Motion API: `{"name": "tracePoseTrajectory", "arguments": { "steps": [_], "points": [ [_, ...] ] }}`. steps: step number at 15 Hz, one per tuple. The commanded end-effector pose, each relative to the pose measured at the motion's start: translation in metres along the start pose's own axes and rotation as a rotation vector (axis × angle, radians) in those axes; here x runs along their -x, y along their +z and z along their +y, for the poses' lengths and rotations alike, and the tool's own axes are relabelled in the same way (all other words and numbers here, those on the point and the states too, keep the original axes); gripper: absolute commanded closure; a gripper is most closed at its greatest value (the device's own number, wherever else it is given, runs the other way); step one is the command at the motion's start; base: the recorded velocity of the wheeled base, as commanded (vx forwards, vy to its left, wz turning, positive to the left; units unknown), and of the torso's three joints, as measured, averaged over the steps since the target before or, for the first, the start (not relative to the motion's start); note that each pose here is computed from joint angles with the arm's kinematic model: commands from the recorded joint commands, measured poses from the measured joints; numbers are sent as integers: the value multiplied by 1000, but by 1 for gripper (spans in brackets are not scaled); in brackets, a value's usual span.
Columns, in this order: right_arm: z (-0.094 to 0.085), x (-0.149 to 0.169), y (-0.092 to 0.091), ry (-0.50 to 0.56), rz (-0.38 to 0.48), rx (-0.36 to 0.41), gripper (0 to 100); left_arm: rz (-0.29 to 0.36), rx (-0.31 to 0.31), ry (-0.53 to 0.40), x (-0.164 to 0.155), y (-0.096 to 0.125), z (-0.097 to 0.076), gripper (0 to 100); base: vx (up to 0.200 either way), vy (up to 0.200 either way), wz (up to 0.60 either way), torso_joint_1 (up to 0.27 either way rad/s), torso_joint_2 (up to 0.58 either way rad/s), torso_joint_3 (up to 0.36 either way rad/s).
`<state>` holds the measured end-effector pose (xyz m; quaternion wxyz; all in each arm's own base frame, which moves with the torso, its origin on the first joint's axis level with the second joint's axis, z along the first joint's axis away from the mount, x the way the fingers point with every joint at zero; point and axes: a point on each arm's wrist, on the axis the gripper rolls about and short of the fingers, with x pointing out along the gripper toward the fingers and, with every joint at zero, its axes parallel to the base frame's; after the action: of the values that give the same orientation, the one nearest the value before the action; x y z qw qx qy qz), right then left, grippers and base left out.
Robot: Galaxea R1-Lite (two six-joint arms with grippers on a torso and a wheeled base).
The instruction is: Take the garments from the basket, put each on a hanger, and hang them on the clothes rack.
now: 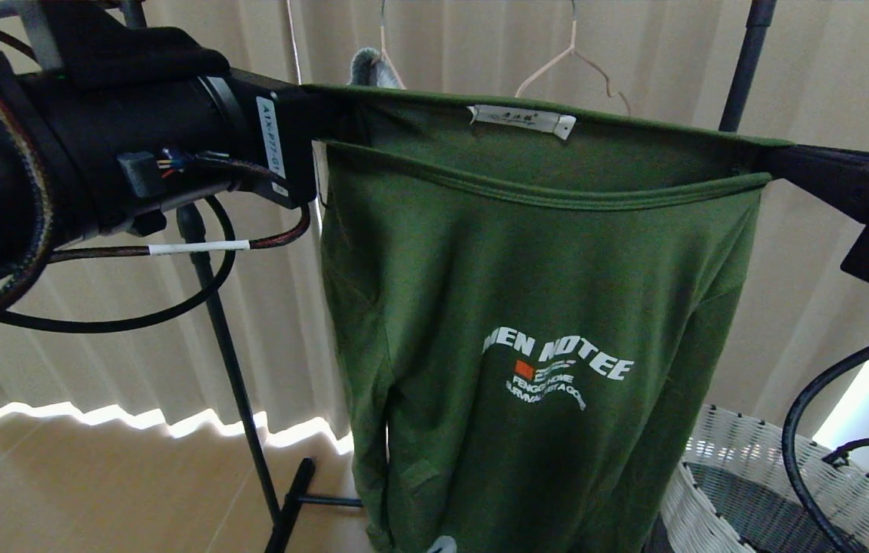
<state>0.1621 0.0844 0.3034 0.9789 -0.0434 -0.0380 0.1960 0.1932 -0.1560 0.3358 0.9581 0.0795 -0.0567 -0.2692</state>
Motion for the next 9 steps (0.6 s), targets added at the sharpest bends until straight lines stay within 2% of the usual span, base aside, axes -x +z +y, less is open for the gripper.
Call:
{"name": "tracePoseTrajectory", "arguments": {
  "steps": [1,9],
  "points": [
    [0,1,-1,1,2,1,100,13,-2,-2,0,-4,-1,100,0,0,0,0,0,0],
    [0,9,-4,2,2,0,100,10,-1,-1,1,-3,-1,100,0,0,0,0,0,0]
  ]
}}
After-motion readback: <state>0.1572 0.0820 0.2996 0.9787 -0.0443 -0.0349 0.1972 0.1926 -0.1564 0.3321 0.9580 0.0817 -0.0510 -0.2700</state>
